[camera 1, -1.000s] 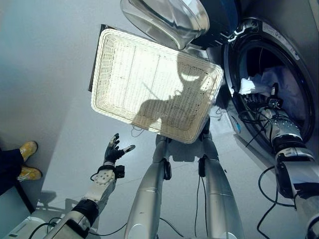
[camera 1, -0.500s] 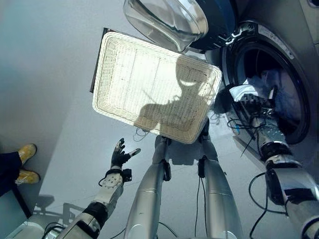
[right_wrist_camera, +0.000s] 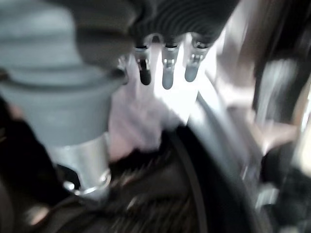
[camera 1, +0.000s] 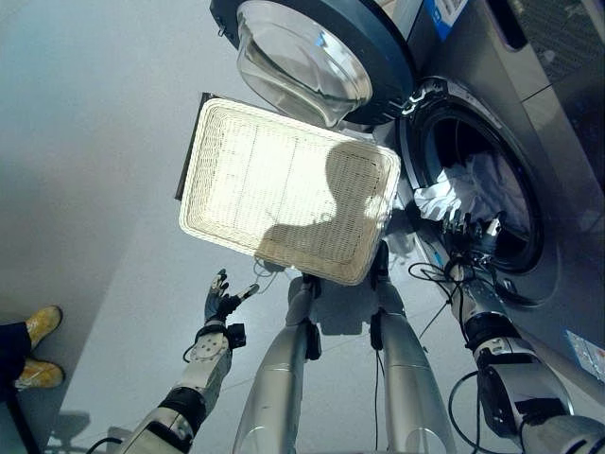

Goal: Put the clothes into the washing machine.

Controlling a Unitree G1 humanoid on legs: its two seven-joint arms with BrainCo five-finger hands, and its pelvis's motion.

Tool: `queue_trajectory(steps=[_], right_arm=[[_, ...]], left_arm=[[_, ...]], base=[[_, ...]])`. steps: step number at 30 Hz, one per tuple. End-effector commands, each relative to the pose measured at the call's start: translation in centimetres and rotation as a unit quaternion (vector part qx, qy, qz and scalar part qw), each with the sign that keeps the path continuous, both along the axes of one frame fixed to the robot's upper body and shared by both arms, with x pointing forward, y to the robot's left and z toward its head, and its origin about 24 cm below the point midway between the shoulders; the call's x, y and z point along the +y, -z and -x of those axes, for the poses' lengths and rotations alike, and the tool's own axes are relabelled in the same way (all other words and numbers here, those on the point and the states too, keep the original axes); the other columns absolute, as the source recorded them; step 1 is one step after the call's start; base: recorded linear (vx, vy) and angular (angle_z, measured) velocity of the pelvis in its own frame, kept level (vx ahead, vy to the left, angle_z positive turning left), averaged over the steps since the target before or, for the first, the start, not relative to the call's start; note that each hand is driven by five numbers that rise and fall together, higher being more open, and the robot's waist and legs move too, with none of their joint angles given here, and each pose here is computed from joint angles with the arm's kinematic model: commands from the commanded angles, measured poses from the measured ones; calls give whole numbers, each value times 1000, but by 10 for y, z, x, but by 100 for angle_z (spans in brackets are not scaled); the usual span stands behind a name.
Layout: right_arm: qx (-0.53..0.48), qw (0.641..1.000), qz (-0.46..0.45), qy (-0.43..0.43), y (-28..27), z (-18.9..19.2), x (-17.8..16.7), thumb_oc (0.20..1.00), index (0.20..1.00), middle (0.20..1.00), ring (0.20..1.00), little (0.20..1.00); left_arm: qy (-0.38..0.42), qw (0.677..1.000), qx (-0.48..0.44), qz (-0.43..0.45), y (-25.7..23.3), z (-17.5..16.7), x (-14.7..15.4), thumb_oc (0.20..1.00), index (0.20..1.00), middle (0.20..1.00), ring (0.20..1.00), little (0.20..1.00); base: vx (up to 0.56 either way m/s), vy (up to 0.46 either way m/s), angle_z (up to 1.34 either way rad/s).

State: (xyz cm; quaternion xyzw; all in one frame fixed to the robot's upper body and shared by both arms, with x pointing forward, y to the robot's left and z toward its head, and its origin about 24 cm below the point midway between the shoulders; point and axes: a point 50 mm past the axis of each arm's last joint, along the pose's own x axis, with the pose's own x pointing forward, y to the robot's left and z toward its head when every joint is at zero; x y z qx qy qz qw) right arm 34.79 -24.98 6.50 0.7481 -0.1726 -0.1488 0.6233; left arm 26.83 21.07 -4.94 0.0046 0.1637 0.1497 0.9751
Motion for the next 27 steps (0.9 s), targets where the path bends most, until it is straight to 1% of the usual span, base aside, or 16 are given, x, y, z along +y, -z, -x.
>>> queue_trajectory(steps=[1, 6, 7, 8, 12, 14, 16, 18, 19, 20, 21, 22, 23, 24, 25, 27], right_arm=[[-20, 999, -12, 39, 3, 8, -3, 1000, 1000, 1000, 1000, 1000], [25, 1000, -18, -1, 12, 4, 2, 1000, 1000, 1000, 1000, 1000], [63, 998, -14, -23, 23, 6, 1, 1000, 1000, 1000, 1000, 1000], [70, 997, -13, -28, 25, 6, 1, 1000, 1000, 1000, 1000, 1000], [187, 973, 75, -113, 53, 13, 6, 1000, 1000, 1000, 1000, 1000], [233, 949, 149, -155, 63, 16, 9, 1000, 1000, 1000, 1000, 1000], [281, 898, 271, -204, 76, 23, 13, 1000, 1000, 1000, 1000, 1000], [312, 859, 343, -217, 81, 27, 13, 1000, 1000, 1000, 1000, 1000], [330, 824, 400, -227, 85, 30, 14, 1000, 1000, 1000, 1000, 1000], [346, 756, 503, -237, 90, 35, 13, 1000, 1000, 1000, 1000, 1000], [346, 756, 503, -237, 90, 35, 13, 1000, 1000, 1000, 1000, 1000], [356, 686, 590, -234, 96, 42, 15, 1000, 1000, 1000, 1000, 1000], [352, 666, 618, -228, 95, 44, 15, 1000, 1000, 1000, 1000, 1000], [350, 632, 653, -226, 99, 50, 16, 1000, 1000, 1000, 1000, 1000], [336, 584, 704, -225, 105, 61, 19, 1000, 1000, 1000, 1000, 1000], [334, 582, 707, -222, 106, 63, 20, 1000, 1000, 1000, 1000, 1000]], left_arm=[[-13, 1000, 25, -10, 13, 16, 10, 1000, 1000, 1000, 1000, 1000], [-12, 999, 31, -7, 16, 17, 9, 1000, 1000, 1000, 1000, 1000], [-12, 999, 29, -5, 17, 18, 9, 1000, 1000, 1000, 1000, 1000], [-12, 1000, 29, -4, 17, 18, 9, 1000, 1000, 1000, 1000, 1000], [-11, 1000, 28, -1, 19, 18, 7, 1000, 1000, 1000, 1000, 1000], [-8, 1000, 28, -1, 18, 16, 5, 1000, 1000, 1000, 1000, 1000], [-4, 999, 34, -3, 20, 17, 6, 1000, 1000, 1000, 1000, 1000], [-1, 999, 39, -4, 20, 17, 7, 1000, 1000, 1000, 1000, 1000], [2, 999, 41, -3, 20, 17, 8, 1000, 1000, 1000, 1000, 1000], [8, 999, 50, -1, 21, 18, 10, 1000, 1000, 1000, 1000, 1000], [8, 999, 50, -1, 21, 18, 10, 1000, 1000, 1000, 1000, 1000], [14, 998, 58, 4, 23, 20, 13, 1000, 1000, 1000, 1000, 1000], [16, 998, 61, 7, 24, 22, 15, 1000, 1000, 1000, 1000, 1000], [19, 997, 68, 10, 27, 26, 18, 1000, 1000, 1000, 1000, 1000], [24, 996, 80, 18, 31, 33, 20, 1000, 1000, 1000, 1000, 1000], [24, 996, 83, 20, 32, 35, 21, 1000, 1000, 1000, 1000, 1000]], base=[[-33, 46, 1], [-15, 40, 2], [-13, 35, 3], [-13, 37, 3], [0, 0, 0], [-16, 6, 1], [0, 0, 0], [-18, -7, 1], [-16, -36, 1], [-23, -32, 4], [-9, -68, 10], [-17, -62, 10], [1, -86, 10], [34, -81, 3], [50, -69, 3], [35, -38, 4]])
